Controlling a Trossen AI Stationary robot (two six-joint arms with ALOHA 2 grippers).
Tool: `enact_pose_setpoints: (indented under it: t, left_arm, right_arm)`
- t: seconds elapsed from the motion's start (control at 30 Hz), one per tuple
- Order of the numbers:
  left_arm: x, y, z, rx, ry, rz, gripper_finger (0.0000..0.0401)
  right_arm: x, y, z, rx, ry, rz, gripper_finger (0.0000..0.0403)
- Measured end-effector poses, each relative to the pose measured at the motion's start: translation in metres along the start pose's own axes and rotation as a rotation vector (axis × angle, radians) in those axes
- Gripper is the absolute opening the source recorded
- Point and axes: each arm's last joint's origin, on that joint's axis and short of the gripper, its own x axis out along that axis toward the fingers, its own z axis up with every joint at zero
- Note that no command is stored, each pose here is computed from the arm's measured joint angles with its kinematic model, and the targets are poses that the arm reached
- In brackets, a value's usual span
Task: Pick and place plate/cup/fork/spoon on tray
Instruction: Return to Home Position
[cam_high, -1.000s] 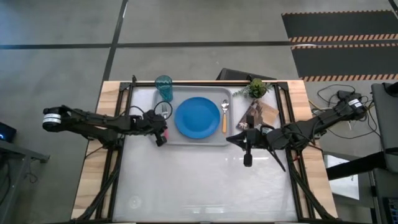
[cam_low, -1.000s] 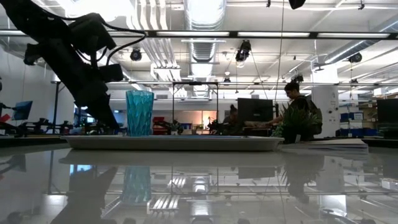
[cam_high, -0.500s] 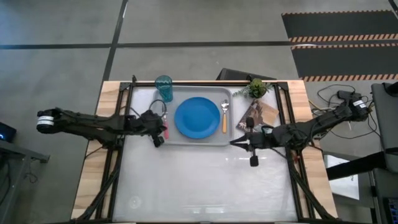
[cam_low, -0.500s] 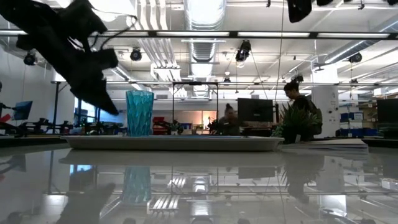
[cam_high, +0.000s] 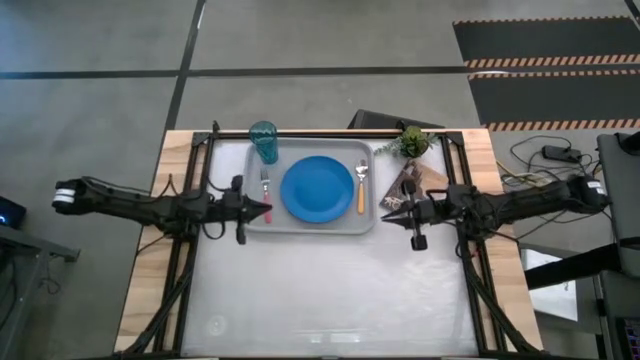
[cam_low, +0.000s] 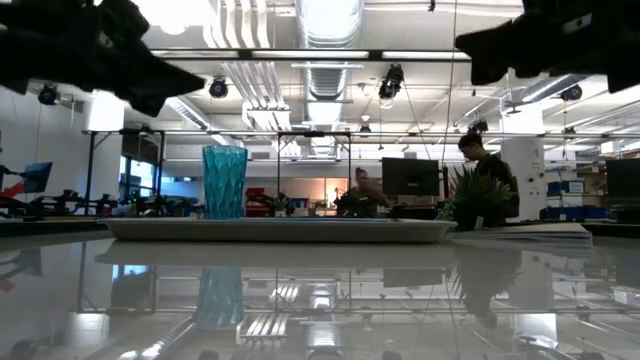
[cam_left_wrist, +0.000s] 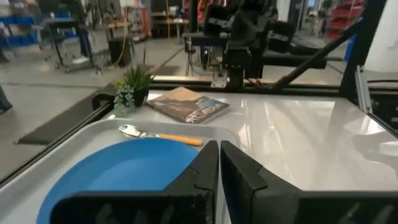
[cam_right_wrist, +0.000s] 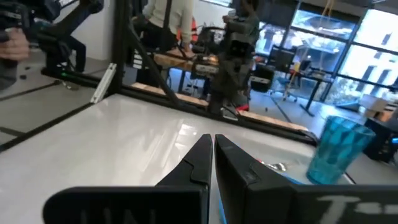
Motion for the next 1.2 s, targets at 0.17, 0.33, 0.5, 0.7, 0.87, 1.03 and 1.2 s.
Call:
enact_pose_setpoints:
  t: [0.17, 0.33, 0.5, 0.7, 0.87, 1.03, 1.2]
  left_arm:
    - [-0.013, 0.004, -0.022, 0.013, -0.061, 0.001, 0.0000]
    - [-0.023, 0.006, -0.032, 0.001, -0.121, 0.001, 0.0000]
    - [-0.026, 0.006, -0.029, 0.000, -0.148, 0.002, 0.0000]
    - [-0.027, 0.007, -0.028, -0.008, -0.166, 0.016, 0.0000]
    - [-0.027, 0.007, -0.029, -0.007, -0.159, 0.016, 0.0000]
    - [-0.026, 0.007, -0.030, -0.005, -0.148, 0.016, 0.0000]
    - [-0.024, 0.006, -0.031, -0.002, -0.132, 0.015, 0.0000]
  right_arm:
    - [-0.015, -0.009, -0.017, 0.017, -0.003, -0.009, 0.0008]
    - [-0.029, -0.012, -0.030, 0.024, -0.003, -0.036, 0.0008]
    - [-0.042, -0.010, -0.039, 0.001, -0.028, -0.077, 0.0008]
    - [-0.057, -0.005, -0.028, -0.073, -0.158, -0.044, 0.0008]
    - [-0.065, -0.002, -0.018, -0.145, -0.261, 0.021, 0.0008]
    - [-0.070, 0.000, -0.013, -0.189, -0.318, 0.057, 0.0008]
    - [-0.076, 0.002, -0.008, -0.203, -0.376, 0.060, 0.0008]
